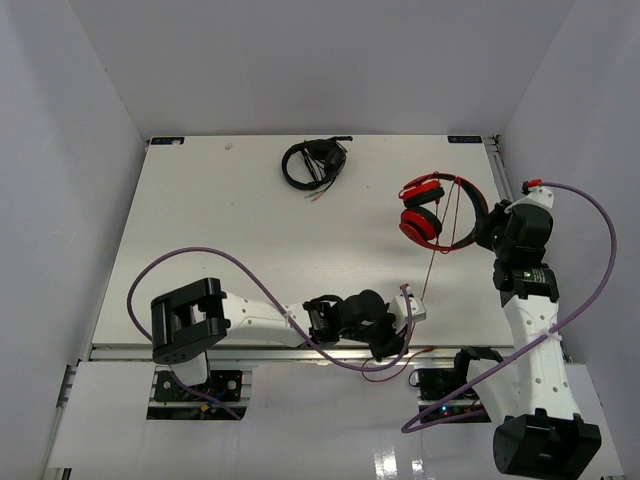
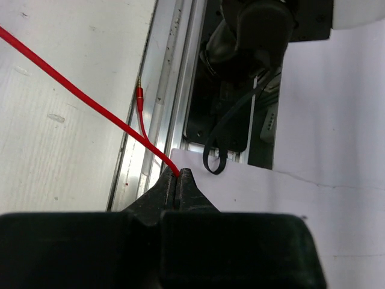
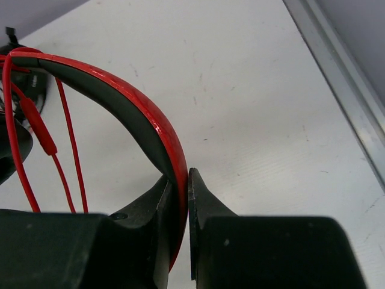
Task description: Wrap the headphones
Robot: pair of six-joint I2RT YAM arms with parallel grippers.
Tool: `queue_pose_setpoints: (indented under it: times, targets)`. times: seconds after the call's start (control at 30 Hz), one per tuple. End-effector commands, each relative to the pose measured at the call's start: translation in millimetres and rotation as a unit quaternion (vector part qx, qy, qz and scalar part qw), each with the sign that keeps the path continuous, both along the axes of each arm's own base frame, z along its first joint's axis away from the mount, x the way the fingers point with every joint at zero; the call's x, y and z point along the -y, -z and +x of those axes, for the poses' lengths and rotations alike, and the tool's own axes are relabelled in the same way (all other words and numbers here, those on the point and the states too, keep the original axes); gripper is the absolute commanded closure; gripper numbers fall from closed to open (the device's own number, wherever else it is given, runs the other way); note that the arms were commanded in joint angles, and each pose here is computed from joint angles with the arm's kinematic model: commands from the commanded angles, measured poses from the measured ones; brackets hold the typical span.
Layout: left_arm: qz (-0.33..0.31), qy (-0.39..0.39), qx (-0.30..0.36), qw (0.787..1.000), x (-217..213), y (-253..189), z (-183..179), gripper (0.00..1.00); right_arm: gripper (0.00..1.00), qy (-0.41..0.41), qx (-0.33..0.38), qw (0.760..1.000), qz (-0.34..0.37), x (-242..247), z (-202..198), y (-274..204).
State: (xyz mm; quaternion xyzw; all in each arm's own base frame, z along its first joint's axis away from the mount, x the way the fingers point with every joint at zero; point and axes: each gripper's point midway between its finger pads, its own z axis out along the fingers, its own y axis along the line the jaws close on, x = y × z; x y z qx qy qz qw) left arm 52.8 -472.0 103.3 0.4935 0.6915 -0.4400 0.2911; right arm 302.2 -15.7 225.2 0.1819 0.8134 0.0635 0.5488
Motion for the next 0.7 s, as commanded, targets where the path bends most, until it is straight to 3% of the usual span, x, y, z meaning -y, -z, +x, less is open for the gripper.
queue_pose_setpoints:
  times: [0.0,0.33,0.43,0.67]
  targets:
    - [0.001,0.017,0.035,0.999,-16,-44,-11,1.00,0.92,0.018,0.101,0.993,-0.065,12,13,-44]
    - [0.037,0.012,0.136,0.990,-32,-85,13,1.00,0.92,-0.073,0.089,0.982,-0.153,-13,8,-12]
    - [0.047,0.008,0.199,0.979,-25,-112,34,1.00,0.92,-0.105,0.081,0.977,-0.167,-24,6,0]
    - [0.032,-0.022,0.241,0.970,-9,-158,84,0.99,0.92,-0.165,0.063,0.955,-0.239,-34,1,16]
